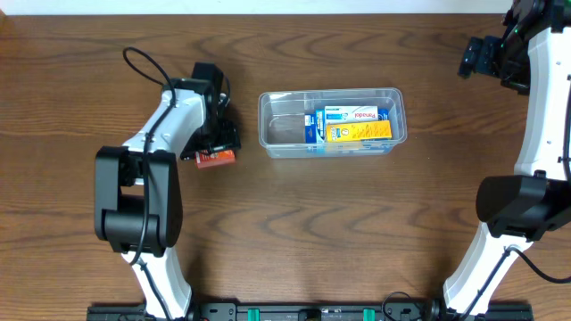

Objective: Pack container
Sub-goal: 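Close the left gripper on the red box and lift it, then carry the red box right and lower it into the container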

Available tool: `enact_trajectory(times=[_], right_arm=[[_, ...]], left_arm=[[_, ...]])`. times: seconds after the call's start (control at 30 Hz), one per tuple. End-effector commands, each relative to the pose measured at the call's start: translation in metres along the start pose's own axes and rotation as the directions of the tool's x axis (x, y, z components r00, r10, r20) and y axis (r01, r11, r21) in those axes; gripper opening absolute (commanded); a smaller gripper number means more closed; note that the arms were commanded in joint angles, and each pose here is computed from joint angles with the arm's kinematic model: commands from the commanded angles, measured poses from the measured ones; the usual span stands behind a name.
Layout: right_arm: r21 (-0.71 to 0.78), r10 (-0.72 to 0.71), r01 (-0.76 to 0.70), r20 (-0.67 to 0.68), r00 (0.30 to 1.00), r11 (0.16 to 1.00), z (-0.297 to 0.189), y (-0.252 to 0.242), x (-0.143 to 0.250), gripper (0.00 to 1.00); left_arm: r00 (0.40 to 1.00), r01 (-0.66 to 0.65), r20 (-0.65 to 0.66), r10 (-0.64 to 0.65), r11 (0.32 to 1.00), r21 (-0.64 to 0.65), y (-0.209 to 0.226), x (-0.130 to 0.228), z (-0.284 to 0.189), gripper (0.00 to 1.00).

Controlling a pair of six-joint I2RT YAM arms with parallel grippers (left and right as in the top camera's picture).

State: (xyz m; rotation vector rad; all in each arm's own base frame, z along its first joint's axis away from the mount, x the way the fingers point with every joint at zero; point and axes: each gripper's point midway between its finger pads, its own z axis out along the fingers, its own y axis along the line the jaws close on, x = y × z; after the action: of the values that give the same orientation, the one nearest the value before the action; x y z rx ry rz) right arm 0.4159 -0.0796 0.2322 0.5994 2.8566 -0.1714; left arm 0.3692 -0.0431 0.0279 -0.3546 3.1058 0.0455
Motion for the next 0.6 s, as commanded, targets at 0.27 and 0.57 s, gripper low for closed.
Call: enact_trajectory(times=[0.27,0.57], right_arm=[[0.002,0.02,-0.02,0.019,1.0,1.0,-0.005,-0.002,-0.002,0.99],[0.002,0.02,-0.02,0.019,1.0,1.0,-0.005,-0.002,-0.002,0.99]], left_arm=[[0.977,-0.031,0.215,0.015,0.997,0.072,-0.009,-0.012,-0.11,0.85],[0.931,-0.167,0.347,0.115,0.978,0.124,-0.06,-0.001,-0.147,0.85]])
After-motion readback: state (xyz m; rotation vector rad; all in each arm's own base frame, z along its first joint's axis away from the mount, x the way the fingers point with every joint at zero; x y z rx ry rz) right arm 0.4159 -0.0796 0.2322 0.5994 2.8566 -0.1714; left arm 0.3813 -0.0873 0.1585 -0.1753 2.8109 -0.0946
